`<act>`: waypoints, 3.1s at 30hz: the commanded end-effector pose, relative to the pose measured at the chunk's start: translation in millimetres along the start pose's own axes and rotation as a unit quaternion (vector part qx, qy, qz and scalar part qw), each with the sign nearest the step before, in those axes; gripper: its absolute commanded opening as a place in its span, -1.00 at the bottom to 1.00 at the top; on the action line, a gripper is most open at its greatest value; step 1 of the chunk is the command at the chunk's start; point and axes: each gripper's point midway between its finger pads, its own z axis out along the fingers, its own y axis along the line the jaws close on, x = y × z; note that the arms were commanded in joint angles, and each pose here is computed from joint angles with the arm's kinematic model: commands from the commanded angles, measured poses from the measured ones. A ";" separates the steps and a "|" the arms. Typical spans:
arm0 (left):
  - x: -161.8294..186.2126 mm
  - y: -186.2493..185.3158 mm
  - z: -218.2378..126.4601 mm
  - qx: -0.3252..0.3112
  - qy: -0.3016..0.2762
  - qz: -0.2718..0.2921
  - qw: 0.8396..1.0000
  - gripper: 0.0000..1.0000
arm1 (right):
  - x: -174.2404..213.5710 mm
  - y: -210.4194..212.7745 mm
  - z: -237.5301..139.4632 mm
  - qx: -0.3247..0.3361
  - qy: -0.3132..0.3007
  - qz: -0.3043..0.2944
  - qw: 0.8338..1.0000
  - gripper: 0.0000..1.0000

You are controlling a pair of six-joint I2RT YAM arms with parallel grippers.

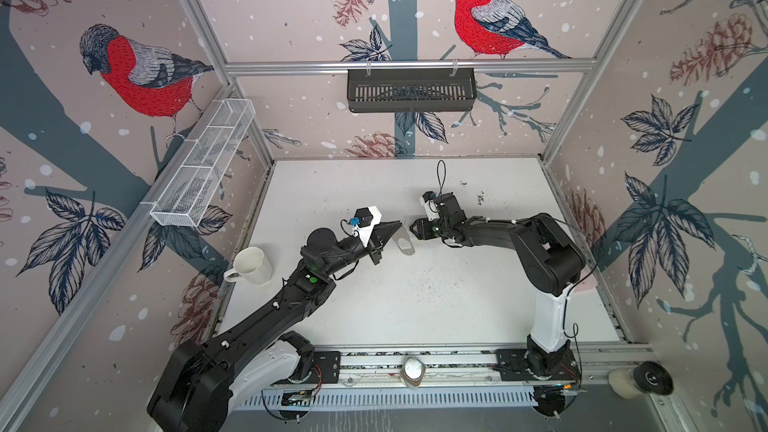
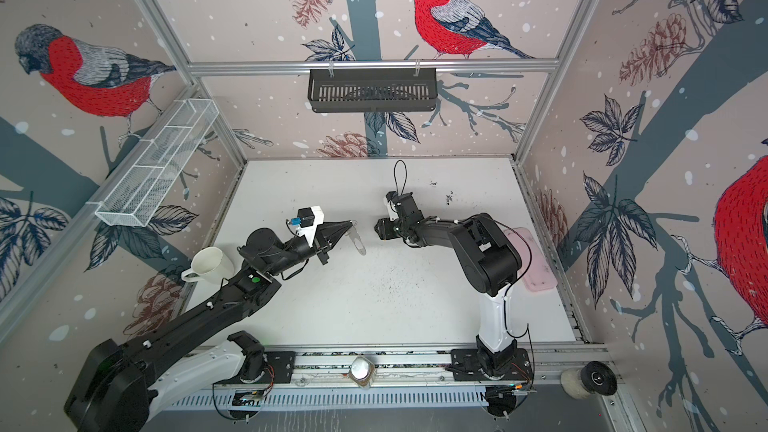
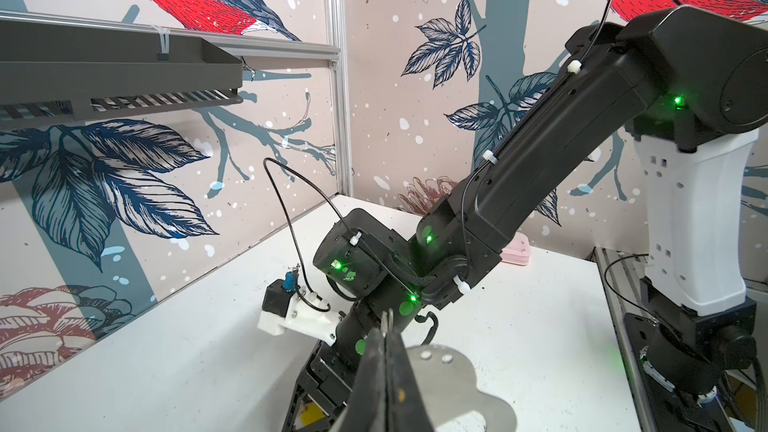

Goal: Put the keys on the keyring
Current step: 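Lower the right gripper and close it on the key's ring, then lift the yellow-tagged key with the right gripper off the table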

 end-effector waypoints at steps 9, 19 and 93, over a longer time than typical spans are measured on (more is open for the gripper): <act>-7.7 -1.5 -1.8 0.001 -0.017 0.006 1.000 -1.00 | 4.4 -8.2 -5.7 0.077 0.006 -0.084 0.993 0.04; -8.0 -1.2 -2.3 0.000 -0.016 0.005 1.000 -1.00 | 6.0 -13.4 1.5 0.145 0.004 -0.118 0.982 -0.27; -8.8 -2.6 -8.3 -0.006 -0.016 0.010 1.000 -1.00 | -4.6 -18.3 1.8 0.168 -0.013 -0.131 0.977 -0.94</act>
